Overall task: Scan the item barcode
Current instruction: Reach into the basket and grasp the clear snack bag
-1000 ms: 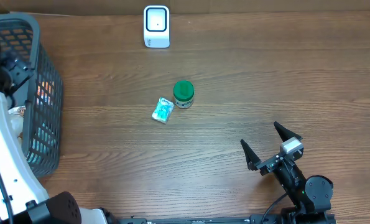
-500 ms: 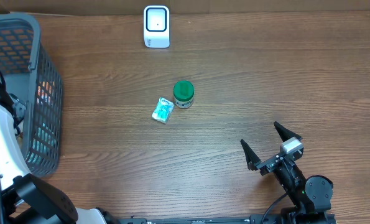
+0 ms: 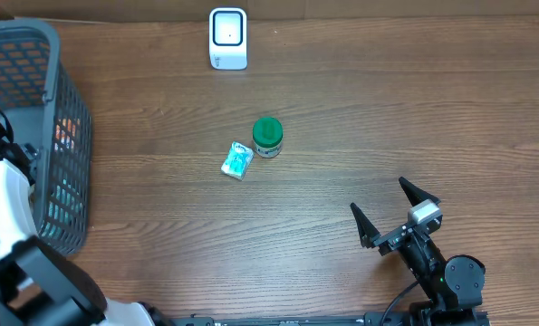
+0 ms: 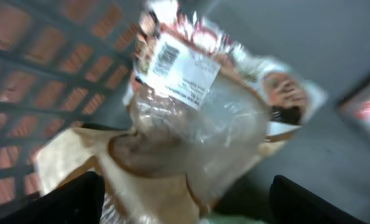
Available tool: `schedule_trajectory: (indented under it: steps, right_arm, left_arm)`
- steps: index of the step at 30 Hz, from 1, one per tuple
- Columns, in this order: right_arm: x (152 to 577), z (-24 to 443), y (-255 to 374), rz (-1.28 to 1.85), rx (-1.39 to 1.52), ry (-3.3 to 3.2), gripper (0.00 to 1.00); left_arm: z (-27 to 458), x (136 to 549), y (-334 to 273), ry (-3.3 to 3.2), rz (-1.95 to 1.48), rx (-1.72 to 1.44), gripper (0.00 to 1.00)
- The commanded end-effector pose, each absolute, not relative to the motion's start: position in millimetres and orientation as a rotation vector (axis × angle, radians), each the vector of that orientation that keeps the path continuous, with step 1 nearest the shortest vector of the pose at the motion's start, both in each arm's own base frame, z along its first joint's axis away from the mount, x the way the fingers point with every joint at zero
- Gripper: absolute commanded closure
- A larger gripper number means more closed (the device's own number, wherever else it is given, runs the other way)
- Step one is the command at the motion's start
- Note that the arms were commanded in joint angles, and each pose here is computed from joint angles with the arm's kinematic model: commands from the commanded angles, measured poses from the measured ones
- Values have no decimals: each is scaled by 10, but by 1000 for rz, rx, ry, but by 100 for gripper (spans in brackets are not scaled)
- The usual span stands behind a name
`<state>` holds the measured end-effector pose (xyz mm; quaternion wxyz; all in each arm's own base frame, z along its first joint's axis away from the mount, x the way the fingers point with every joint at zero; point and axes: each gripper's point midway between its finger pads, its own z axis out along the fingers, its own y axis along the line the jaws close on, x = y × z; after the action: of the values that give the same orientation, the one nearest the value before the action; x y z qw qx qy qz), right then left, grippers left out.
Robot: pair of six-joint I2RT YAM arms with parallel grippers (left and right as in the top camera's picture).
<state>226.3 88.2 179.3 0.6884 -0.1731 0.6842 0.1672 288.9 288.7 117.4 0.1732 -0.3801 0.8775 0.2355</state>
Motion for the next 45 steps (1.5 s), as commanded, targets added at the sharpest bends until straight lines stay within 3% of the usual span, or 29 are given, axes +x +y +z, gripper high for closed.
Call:
schedule_trajectory:
  steps: [1, 10, 16, 22, 23, 24, 25, 26, 35, 45]
  right_arm:
    - [2257, 1770, 896, 380, -391, 1528, 0]
    - [2257, 1770, 896, 380, -391, 1528, 0]
    - [2257, 1770, 896, 380, -391, 1528, 0]
    - [2257, 1770, 896, 380, -391, 1528, 0]
    - [2257, 1770, 896, 380, -391, 1528, 0]
    - [2257, 1770, 896, 380, -391, 1528, 0]
    - [2257, 1769, 896, 380, -391, 1529, 0]
    - [2257, 1770, 896, 380, -391, 1528, 0]
    - [2257, 1770, 896, 380, -391, 1528, 0]
    - [2257, 1770, 896, 380, -391, 1528, 0]
  left_arm:
    - [686, 2745, 2891, 2657, 687, -1052, 14]
    - [375, 2686, 2898, 2735, 674, -1075, 23]
    - [414, 2621, 2992, 2717, 757, -1096, 39]
    - [441, 2523, 3076, 2686, 809, -1162, 40]
    - [439, 2514, 3082, 2686, 807, -1166, 43]
    - [437, 2510, 3080, 2689, 804, -1166, 67]
    - [437, 2508, 3079, 2690, 805, -1165, 85]
    - [436, 2504, 3076, 2693, 805, -1166, 96]
    - [747, 2615, 3058, 2664, 759, -1161, 96]
    - [2456, 3175, 2813, 2289, 556, -1053, 96]
